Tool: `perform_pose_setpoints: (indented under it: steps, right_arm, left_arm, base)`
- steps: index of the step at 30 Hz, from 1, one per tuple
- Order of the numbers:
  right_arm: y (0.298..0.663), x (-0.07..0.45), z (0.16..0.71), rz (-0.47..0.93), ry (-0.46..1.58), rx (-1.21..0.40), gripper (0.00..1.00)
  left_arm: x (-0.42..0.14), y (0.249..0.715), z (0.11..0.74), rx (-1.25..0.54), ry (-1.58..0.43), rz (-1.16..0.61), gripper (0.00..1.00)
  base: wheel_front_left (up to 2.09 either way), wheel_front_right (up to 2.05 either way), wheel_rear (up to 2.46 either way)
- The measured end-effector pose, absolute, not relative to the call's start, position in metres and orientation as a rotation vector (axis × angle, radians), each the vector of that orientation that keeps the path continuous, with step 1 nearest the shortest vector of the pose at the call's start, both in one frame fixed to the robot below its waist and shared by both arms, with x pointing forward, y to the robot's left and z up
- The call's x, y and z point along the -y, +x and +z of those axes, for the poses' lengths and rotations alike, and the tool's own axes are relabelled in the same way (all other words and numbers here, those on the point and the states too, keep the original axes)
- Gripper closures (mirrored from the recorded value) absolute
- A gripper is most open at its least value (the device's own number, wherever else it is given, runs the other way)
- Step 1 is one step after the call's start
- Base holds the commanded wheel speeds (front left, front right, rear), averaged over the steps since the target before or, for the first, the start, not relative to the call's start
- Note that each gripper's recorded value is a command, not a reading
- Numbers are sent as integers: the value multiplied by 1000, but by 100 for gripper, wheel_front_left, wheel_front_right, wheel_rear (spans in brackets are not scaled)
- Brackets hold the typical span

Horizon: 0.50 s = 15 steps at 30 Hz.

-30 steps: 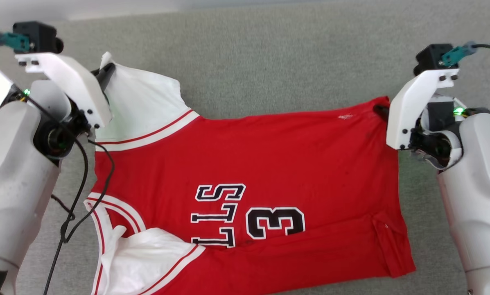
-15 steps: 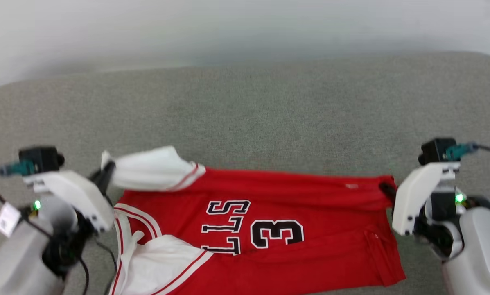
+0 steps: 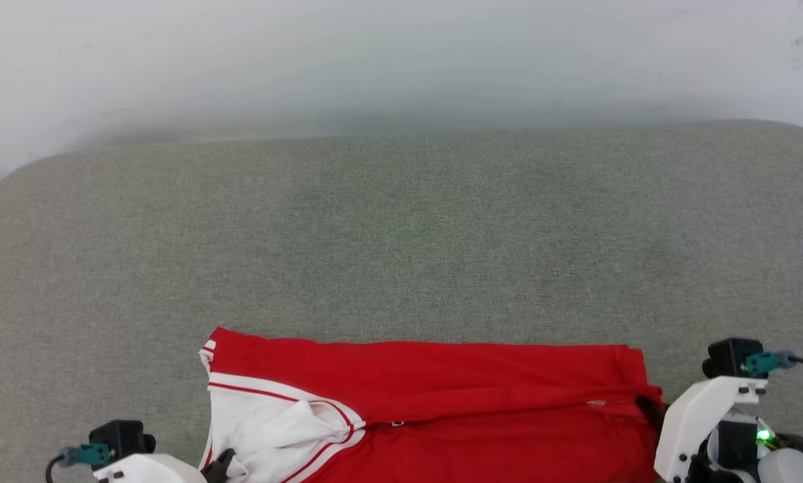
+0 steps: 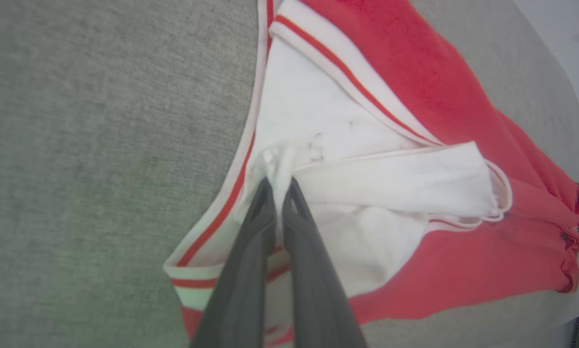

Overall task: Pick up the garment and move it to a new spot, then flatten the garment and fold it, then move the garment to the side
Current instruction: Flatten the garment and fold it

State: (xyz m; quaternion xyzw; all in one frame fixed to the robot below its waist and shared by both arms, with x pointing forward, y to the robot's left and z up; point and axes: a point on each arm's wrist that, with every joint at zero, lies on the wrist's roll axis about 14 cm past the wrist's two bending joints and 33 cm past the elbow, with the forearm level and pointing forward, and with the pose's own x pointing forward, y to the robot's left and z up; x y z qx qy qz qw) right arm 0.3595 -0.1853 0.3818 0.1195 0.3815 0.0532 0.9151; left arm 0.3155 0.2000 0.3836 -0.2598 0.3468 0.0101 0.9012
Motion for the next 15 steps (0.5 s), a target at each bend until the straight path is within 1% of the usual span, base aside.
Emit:
perform_pose_setpoints:
  steps: [1,2,5,9,13,15]
  right_arm:
    - [355,183,379,107,255,-777,0]
    - [353,183,380,105,260,-766,0]
    - [350,179,383,102,285,-726,0]
    - [353,171,403,125,309,-647,0]
    - [361,181,433,125,266,-558,0]
    - [364,187,444,120,244,-539,0]
  left_arm:
    - [-196,309,380,-733,-542,17,56]
    - [-195,309,380,-732,-545,15,0]
    - [-191,311,385,-698,-540,-5,0]
    - [-202,330,411,-555,-485,-1,0]
    - [-198,347,444,-419,-458,-31,0]
    - [-200,356,463,-341,-427,-42,0]
  base:
    - [0,0,0]
    - [0,0,0]
    - [0,0,0]
    - [0,0,0]
    - [0,0,0]
    - [0,0,0]
